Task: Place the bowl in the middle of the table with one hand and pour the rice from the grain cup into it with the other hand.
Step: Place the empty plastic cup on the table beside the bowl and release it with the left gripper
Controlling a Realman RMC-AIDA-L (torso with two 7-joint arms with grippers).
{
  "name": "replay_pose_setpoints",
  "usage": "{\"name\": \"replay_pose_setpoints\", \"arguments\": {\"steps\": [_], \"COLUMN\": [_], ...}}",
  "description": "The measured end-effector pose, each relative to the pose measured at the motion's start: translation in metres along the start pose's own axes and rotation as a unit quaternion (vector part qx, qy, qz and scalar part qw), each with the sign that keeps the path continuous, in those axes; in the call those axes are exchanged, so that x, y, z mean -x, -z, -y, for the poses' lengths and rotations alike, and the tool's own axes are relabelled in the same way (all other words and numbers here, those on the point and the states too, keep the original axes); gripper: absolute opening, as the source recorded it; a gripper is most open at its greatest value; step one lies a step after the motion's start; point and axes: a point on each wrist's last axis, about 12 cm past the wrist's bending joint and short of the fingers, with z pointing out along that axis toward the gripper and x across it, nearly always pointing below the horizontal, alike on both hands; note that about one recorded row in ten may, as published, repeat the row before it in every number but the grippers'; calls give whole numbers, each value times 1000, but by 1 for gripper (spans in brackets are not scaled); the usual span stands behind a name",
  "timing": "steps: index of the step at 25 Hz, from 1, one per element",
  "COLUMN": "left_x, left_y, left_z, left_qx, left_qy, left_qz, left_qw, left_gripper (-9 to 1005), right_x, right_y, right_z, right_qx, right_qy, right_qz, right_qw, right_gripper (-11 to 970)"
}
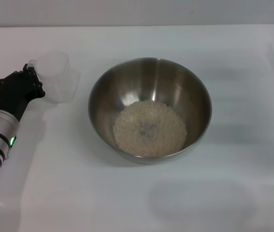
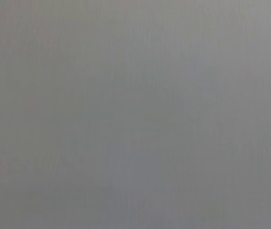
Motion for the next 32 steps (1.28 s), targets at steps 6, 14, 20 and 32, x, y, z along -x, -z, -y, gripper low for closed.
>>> {"name": "replay_pose_setpoints", "arguments": {"steps": [6, 14, 20, 32], "left_x": [-3, -7, -14, 7], "left_y": [1, 9, 34, 54], "left_z": [4, -1, -12, -2], "left_qx": [-16, -8, 13, -21], "left_qy": [-10, -1, 10, 75], "left_qz": [-8, -7, 20, 151], "left_qw": [1000, 1000, 1000, 985], "left_gripper": [170, 180, 363, 575], "right_x": [0, 0, -1, -10], "right_y": [0, 1, 2, 24], "right_z": [0, 0, 0, -15], "right_qx": [0, -1, -1, 24], "right_qy": [0, 0, 0, -37], "right_qz": [0, -1, -1, -31], "right_qw": [1000, 1000, 1000, 999], "right_gripper": [791, 791, 792, 792]}}
